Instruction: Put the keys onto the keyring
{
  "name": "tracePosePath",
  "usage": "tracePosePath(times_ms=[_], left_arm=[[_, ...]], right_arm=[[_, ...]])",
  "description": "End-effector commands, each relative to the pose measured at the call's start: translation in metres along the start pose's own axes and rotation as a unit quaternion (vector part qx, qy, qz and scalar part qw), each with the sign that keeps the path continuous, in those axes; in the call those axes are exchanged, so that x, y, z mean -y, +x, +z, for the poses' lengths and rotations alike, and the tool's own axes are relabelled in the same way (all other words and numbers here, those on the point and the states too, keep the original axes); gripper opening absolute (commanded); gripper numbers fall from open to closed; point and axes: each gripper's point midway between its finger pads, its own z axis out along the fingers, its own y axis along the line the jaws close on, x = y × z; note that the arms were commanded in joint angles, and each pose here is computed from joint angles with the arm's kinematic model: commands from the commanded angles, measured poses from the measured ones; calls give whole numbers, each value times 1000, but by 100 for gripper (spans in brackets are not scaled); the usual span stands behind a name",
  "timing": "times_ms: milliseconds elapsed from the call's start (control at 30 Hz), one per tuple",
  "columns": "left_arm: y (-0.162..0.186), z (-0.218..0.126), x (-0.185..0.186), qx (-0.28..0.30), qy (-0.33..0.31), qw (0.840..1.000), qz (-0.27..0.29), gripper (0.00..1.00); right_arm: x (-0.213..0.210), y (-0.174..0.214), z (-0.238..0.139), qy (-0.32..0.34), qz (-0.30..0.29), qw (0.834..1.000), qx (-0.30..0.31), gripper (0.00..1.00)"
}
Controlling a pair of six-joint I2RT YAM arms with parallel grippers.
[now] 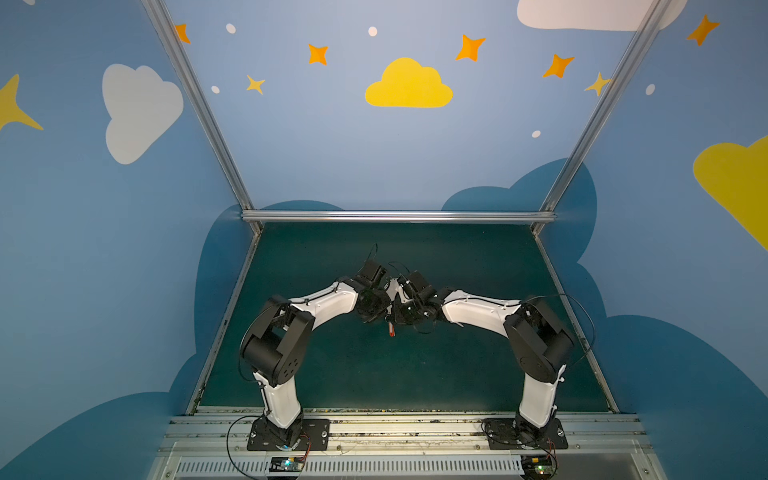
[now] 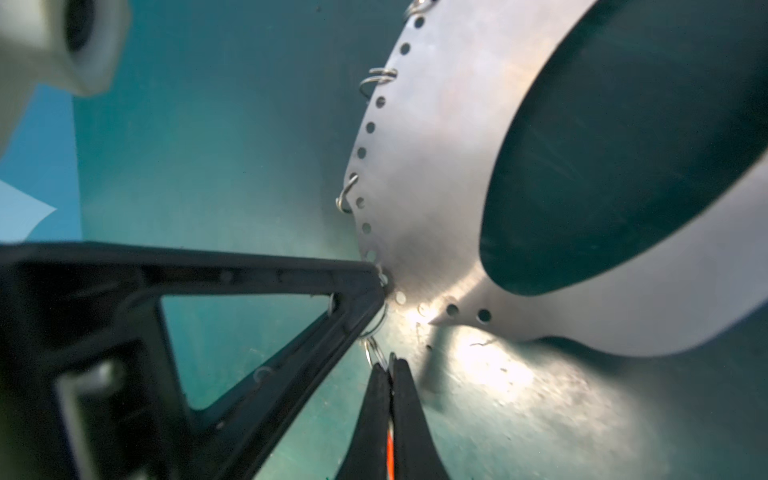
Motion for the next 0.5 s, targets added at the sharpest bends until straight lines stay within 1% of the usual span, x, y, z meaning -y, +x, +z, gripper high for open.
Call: tracePosePath(times_ms=[0, 233, 467], left_arm=[[-1, -13, 22, 11, 43, 999, 0, 4], [1, -18, 31, 4, 63, 998, 6, 4], [3, -18, 30, -2, 60, 998, 17, 4]], right_arm=[[-12, 3, 2, -26, -9, 1000, -1, 0], [-16, 12, 6, -53, -13, 998, -17, 0], [-18, 18, 4, -80, -19, 996, -22, 0]])
